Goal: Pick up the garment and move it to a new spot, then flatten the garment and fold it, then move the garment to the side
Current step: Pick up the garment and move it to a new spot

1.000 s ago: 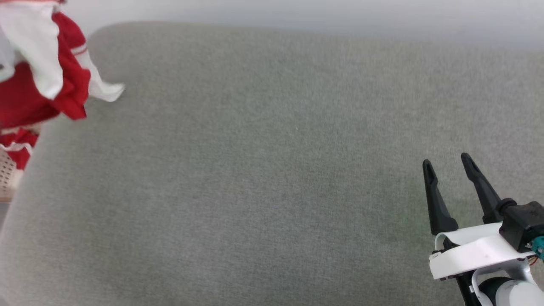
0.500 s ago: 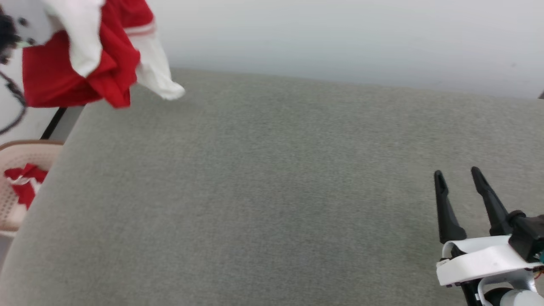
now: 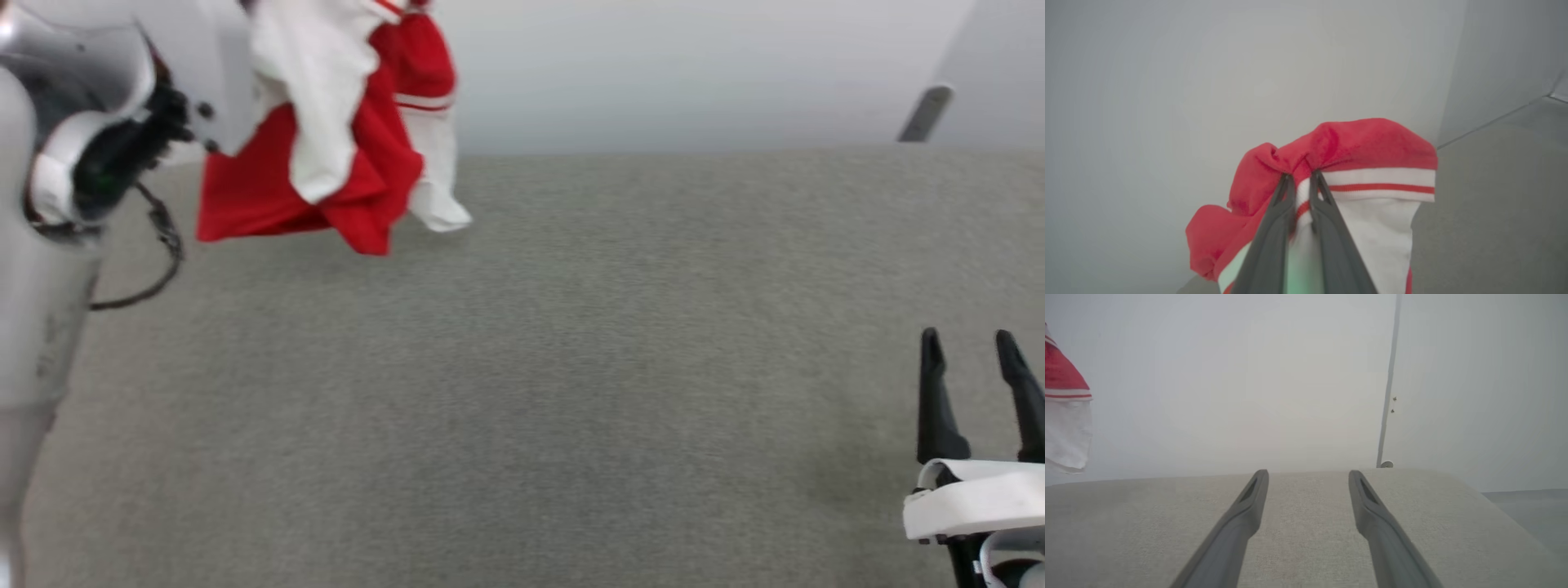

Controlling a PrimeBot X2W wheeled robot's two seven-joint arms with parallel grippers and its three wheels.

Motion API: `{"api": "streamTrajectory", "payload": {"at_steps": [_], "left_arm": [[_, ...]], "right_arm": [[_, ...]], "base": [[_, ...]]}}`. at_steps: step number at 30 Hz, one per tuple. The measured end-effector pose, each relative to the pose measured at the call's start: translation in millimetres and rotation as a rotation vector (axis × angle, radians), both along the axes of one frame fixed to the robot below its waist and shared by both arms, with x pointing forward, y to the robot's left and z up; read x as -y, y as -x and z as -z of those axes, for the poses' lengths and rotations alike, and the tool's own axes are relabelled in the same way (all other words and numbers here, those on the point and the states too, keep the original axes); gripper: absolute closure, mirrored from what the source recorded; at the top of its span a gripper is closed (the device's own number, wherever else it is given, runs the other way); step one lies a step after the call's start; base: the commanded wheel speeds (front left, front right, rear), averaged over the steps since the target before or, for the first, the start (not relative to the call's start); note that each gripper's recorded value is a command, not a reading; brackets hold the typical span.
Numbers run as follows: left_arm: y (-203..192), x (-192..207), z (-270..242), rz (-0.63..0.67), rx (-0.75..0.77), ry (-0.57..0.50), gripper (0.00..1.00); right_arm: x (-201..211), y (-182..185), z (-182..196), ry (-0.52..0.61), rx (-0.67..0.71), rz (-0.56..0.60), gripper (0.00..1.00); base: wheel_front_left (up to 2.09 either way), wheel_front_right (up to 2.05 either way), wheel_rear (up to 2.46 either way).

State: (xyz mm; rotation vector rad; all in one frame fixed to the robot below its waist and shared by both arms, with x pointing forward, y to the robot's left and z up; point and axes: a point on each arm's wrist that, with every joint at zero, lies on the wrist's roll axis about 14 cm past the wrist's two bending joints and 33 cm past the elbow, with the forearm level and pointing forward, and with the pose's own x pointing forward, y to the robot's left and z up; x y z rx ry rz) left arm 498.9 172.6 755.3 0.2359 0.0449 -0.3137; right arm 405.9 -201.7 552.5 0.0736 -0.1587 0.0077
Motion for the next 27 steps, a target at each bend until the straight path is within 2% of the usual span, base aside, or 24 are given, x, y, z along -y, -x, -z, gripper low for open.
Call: {"api": "streamTrajectory", "payload": {"at_steps": [8, 13, 20, 27], "left_arm": [[3, 105, 14, 0.258, -0.020, 0.019, 1.00], [2, 146, 42, 0.361, -0.080, 0.025, 1.00], [-2, 164, 114, 0.422, -0.245, 0.046, 1.00], [3, 156, 190, 0.413, -0.431, 0.074, 1.00]], "right_arm": [[51, 19, 12, 0.001, -0.026, 0.149, 0.00], [65, 29, 23, -0.014, -0.050, 0.193, 0.00], [79, 33, 40, -0.024, -0.088, 0.238, 0.00], [84, 35, 55, -0.030, -0.124, 0.258, 0.00]], "base": [[0.00, 0.00, 0.00], [0.00, 0.00, 0.00], [0.00, 0.00, 0.00], [0.00, 0.00, 0.00]]}}
